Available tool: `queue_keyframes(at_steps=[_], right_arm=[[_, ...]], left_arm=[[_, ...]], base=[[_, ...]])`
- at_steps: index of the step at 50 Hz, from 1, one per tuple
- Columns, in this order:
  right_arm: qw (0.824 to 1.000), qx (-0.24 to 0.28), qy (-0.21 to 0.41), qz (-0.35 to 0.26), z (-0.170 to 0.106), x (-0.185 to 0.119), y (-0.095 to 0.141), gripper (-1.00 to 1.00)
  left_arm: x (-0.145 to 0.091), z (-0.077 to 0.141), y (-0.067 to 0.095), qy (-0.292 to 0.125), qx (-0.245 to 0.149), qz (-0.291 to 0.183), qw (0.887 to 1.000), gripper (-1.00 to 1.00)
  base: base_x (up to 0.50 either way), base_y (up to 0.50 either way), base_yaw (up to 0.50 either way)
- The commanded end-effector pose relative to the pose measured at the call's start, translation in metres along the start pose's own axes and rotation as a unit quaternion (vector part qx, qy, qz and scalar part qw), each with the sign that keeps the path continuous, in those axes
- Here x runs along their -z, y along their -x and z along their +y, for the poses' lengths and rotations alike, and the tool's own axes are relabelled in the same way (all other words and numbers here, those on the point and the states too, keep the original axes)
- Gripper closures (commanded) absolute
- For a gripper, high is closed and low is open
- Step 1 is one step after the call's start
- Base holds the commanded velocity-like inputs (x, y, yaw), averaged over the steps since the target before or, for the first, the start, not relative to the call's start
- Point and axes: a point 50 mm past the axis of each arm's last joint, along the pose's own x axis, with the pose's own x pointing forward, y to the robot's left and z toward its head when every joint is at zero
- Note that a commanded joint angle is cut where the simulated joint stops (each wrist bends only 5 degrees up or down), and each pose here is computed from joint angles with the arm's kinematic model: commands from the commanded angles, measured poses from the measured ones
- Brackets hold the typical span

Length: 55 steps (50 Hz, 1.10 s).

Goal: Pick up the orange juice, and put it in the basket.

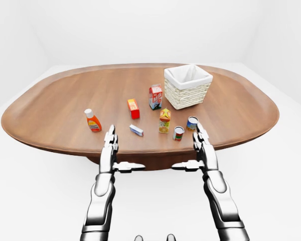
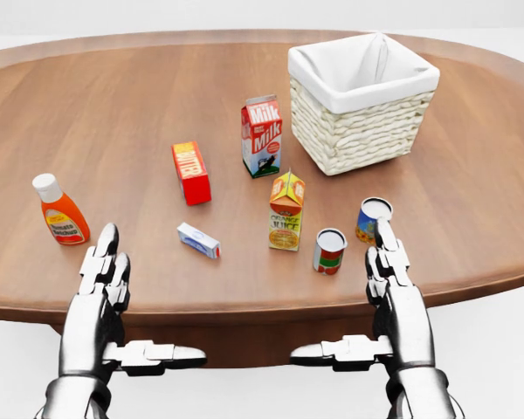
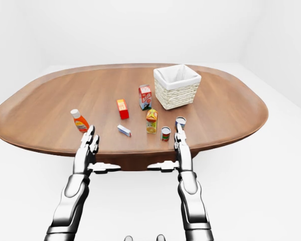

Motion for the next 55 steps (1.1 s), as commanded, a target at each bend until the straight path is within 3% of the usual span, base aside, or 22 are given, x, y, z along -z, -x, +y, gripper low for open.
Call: queue_keyframes(at_steps=[1,15,23,24,26,27,29,30,36,37,38,40,41,44,46,49,52,55], right_arm=[[1.000,-0.004,0.000,0.001,-0.007,0.001,0.000,-1.00],[1.000,0.004,0.003,-0.005,-0.010,-0.003,-0.001,-1.00],[1.000,0.003,-0.002,-0.026,-0.009,-0.012,-0.002,-1.00],[0.998,0.039,0.007,-0.051,-0.011,-0.016,-0.004,-1.00],[0.998,0.041,0.008,-0.052,-0.011,-0.017,-0.004,-1.00],[0.998,0.047,0.007,-0.050,-0.010,-0.016,-0.006,-1.00],[0.997,0.046,-0.026,-0.064,-0.010,-0.023,-0.006,-1.00],[0.995,0.036,-0.037,-0.081,-0.008,-0.028,-0.004,-1.00],[0.990,0.035,-0.005,-0.136,-0.008,-0.052,0.003,-1.00],[0.990,0.039,0.004,-0.134,-0.008,-0.055,0.003,-1.00],[0.991,0.044,0.013,-0.126,-0.010,-0.056,0.004,-1.00],[0.991,0.045,0.006,-0.126,-0.011,-0.059,0.004,-1.00],[0.991,0.041,-0.013,-0.128,-0.011,-0.061,0.005,-1.00],[0.991,0.038,-0.005,-0.131,-0.009,-0.062,0.007,-1.00],[0.991,0.031,-0.012,-0.133,-0.006,-0.064,0.010,-1.00],[0.990,0.029,-0.003,-0.137,-0.004,-0.068,0.012,-1.00],[0.990,0.024,0.002,-0.140,-0.002,-0.072,0.015,-1.00],[0.990,0.018,0.008,-0.140,0.001,-0.076,0.017,-1.00]], left_arm=[[0.006,0.009,-0.006,0.000,0.000,0.001,1.000,-1.00],[-0.010,0.006,0.000,0.009,0.001,0.009,1.000,-1.00],[-0.030,0.007,0.000,0.028,-0.011,-0.033,0.999,-1.00],[-0.063,0.012,0.001,0.048,-0.018,-0.105,0.993,-1.00],[-0.065,0.012,0.001,0.049,-0.018,-0.110,0.993,-1.00],[-0.092,0.014,0.009,0.011,-0.001,-0.167,0.986,-1.00],[-0.109,0.022,0.014,0.066,-0.047,-0.207,0.975,-1.00],[-0.113,0.022,0.018,0.077,-0.047,-0.217,0.972,-1.00],[-0.165,0.021,0.036,0.065,-0.047,-0.334,0.939,-1.00],[-0.183,0.018,0.046,0.065,-0.013,-0.379,0.923,-1.00],[-0.194,0.018,0.056,0.050,-0.016,-0.410,0.911,-1.00],[-0.193,0.018,0.060,0.034,-0.008,-0.409,0.912,-1.00],[-0.196,0.024,0.066,0.022,-0.032,-0.419,0.907,-1.00],[-0.207,0.029,0.084,0.050,-0.041,-0.459,0.886,-1.00],[-0.207,0.035,0.089,0.073,-0.071,-0.464,0.880,-1.00],[-0.218,0.043,0.101,0.111,-0.076,-0.499,0.856,-1.00],[-0.222,0.045,0.111,0.112,-0.065,-0.509,0.851,-1.00],[-0.222,0.056,0.113,0.176,-0.093,-0.498,0.844,-1.00]], base=[[0.00,0.00,0.00],[0.00,0.00,0.00],[0.00,0.00,0.00],[0.00,0.00,0.00],[0.00,0.00,0.00],[0.00,0.00,0.00],[0.00,0.00,0.00],[0.00,0.00,0.00],[0.00,0.00,0.00],[0.00,0.00,0.00],[0.00,0.00,0.00],[0.00,0.00,0.00],[0.00,0.00,0.00],[0.00,0.00,0.00],[0.00,0.00,0.00],[0.00,0.00,0.00],[0.00,0.00,0.00],[0.00,0.00,0.00]])
